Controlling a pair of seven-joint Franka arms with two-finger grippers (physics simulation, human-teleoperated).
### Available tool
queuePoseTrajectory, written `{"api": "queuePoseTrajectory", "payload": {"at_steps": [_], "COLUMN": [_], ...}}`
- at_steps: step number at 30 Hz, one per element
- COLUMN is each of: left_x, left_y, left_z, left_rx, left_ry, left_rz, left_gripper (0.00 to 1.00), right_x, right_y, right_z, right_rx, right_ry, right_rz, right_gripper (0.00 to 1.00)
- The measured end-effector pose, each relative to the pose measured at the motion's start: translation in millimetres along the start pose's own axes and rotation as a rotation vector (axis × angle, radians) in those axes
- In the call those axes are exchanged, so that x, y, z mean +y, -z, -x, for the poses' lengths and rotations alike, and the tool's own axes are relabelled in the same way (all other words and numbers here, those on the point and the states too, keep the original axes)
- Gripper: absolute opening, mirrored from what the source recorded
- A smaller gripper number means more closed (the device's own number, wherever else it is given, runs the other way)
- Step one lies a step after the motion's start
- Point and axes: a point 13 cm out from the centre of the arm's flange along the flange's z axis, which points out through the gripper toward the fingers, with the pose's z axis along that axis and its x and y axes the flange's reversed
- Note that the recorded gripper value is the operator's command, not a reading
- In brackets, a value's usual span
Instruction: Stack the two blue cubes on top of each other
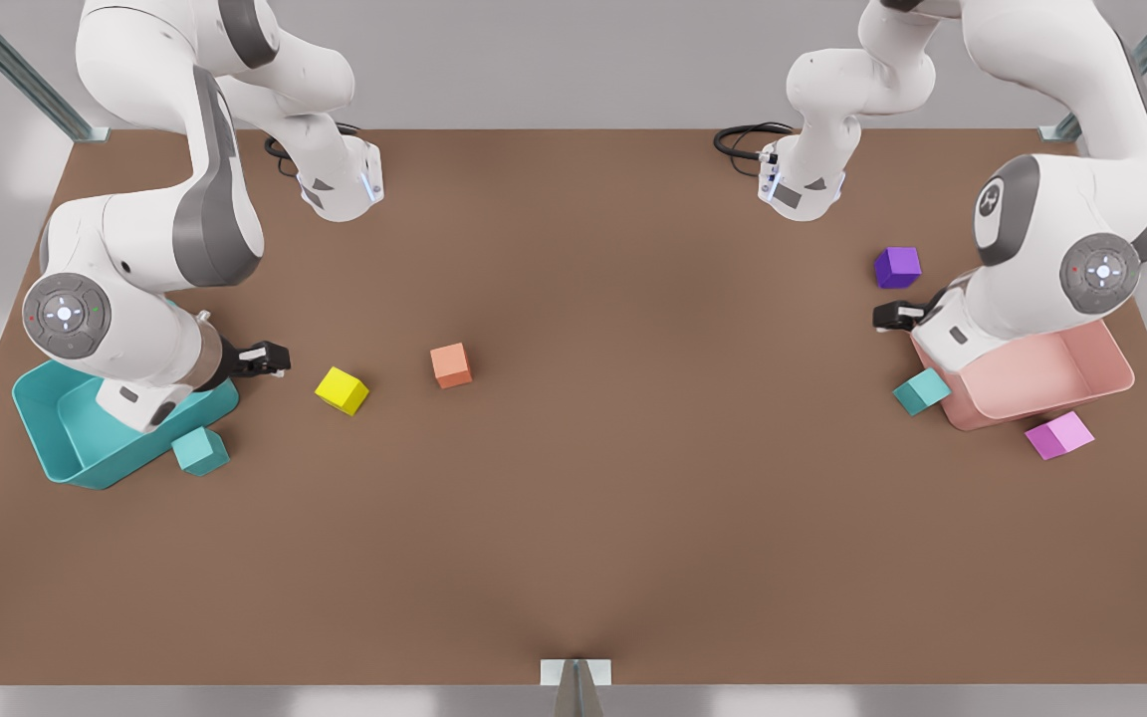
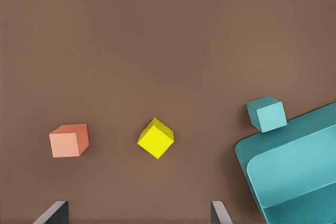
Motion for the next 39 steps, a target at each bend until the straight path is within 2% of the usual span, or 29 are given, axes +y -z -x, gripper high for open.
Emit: {"api": "queuePoseTrajectory", "payload": {"at_steps": [4, 7, 10, 14, 18, 22, 30, 39], "left_x": [3, -3, -5, -3, -4, -5, 8, 5], "left_y": [-3, -2, -2, -3, -3, 10, 12, 21], "left_z": [0, 0, 0, 1, 1, -1, 0, 0], "left_rx": [0.007, 0.007, 0.007, 0.009, 0.008, -0.02, -0.023, -0.042], "left_ry": [0.006, -0.005, -0.007, -0.001, -0.002, -0.003, 0.02, 0.016], "left_rz": [-0.005, -0.004, -0.013, -0.021, -0.022, -0.027, -0.046, -0.041], "left_gripper": [1.0, 1.0, 1.0, 1.0, 1.0, 1.0, 1.0, 1.0], "right_x": [-3, -27, -112, -185, -214, -230, -221, -229], "right_y": [-5, -61, -125, -176, -219, -248, -261, -288], "right_z": [3, 6, 16, 33, 62, 68, 43, 26], "right_rx": [0.006, 0.099, 0.128, 0.043, -0.036, -0.082, -0.114, -0.089], "right_ry": [-0.002, -0.002, -0.015, 0.082, 0.207, 0.287, 0.371, 0.35], "right_rz": [0.001, -0.048, -0.073, -0.093, -0.099, -0.075, -0.011, 0.031], "right_gripper": [1.0, 1.0, 1.0, 1.0, 1.0, 1.0, 1.0, 1.0]}}
